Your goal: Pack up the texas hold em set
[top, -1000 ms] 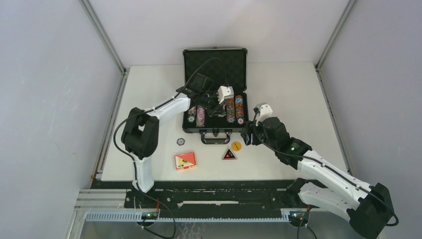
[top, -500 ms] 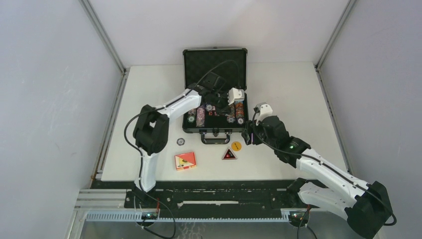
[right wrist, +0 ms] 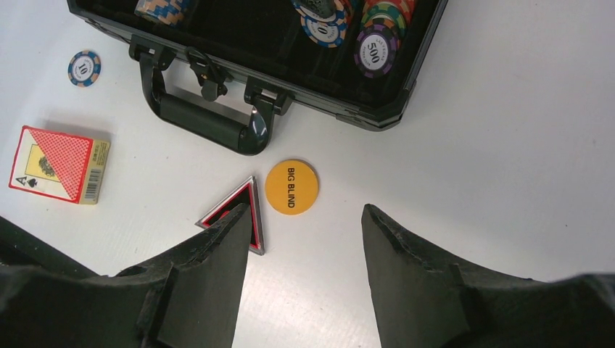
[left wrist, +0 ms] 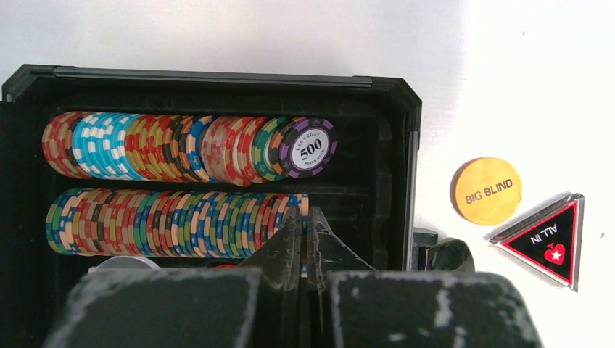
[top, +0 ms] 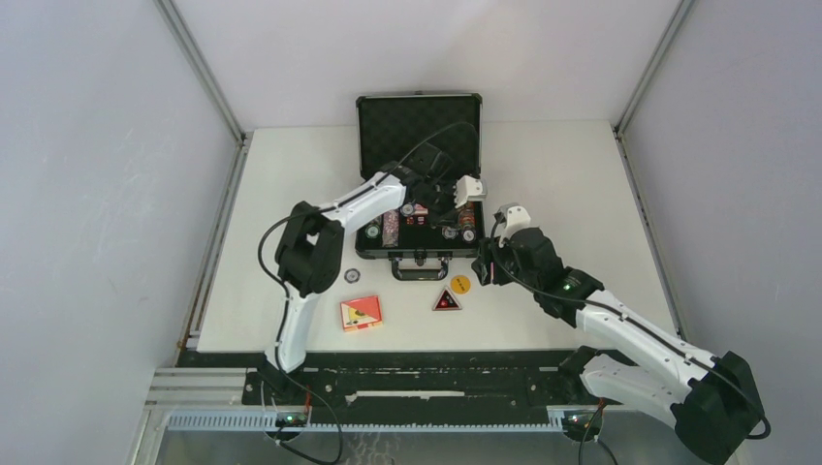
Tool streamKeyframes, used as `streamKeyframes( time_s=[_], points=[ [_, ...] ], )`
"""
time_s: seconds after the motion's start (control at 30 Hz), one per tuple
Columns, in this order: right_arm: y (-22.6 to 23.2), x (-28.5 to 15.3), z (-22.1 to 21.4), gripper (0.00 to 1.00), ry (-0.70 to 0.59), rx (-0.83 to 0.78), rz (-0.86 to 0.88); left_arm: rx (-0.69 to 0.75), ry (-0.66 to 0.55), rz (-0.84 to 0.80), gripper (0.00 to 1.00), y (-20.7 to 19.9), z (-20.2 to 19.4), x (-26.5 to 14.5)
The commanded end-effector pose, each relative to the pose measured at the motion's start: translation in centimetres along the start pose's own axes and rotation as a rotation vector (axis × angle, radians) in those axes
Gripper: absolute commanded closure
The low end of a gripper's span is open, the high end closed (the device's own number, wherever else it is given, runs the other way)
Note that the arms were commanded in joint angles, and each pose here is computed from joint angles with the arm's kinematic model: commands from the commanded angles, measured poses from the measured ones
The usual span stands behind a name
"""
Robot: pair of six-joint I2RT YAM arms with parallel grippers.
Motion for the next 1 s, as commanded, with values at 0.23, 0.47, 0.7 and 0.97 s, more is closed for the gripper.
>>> streamKeyframes(
  time_s=[0.23, 0.47, 0.7, 0.97],
  points=[
    [0.11, 0.22, 0.97, 0.35, -0.036, 0.006, 0.034, -0.015, 0.026, 0.007, 1.0, 0.61, 0.81, -0.01],
    [0.08, 0.28, 0.95, 0.35, -0.032, 0.01, 0.039, -0.034, 0.058, -0.017, 0.99, 0.53, 0.46, 0.16],
    [0.17, 0.35, 0.82, 0.35, -0.025, 0.01, 0.049, -0.049, 0.072, -0.025, 0.89, 0.77, 0.44, 0.4],
    [0.2, 0.53, 0.7, 0.35, -0.019, 0.007, 0.054, -0.046, 0.081, 0.005, 0.79, 1.29, 0.57, 0.36]
  ],
)
Point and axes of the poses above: each gripper's point midway between its finger pads, its own x axis out along the fingers, its own y axis along the line the jaws close on, z = x × y, the point moved 7 cm from there along -x, back along the fingers, and after that the axes turned 1 degree about x, right-handed, at the moved point
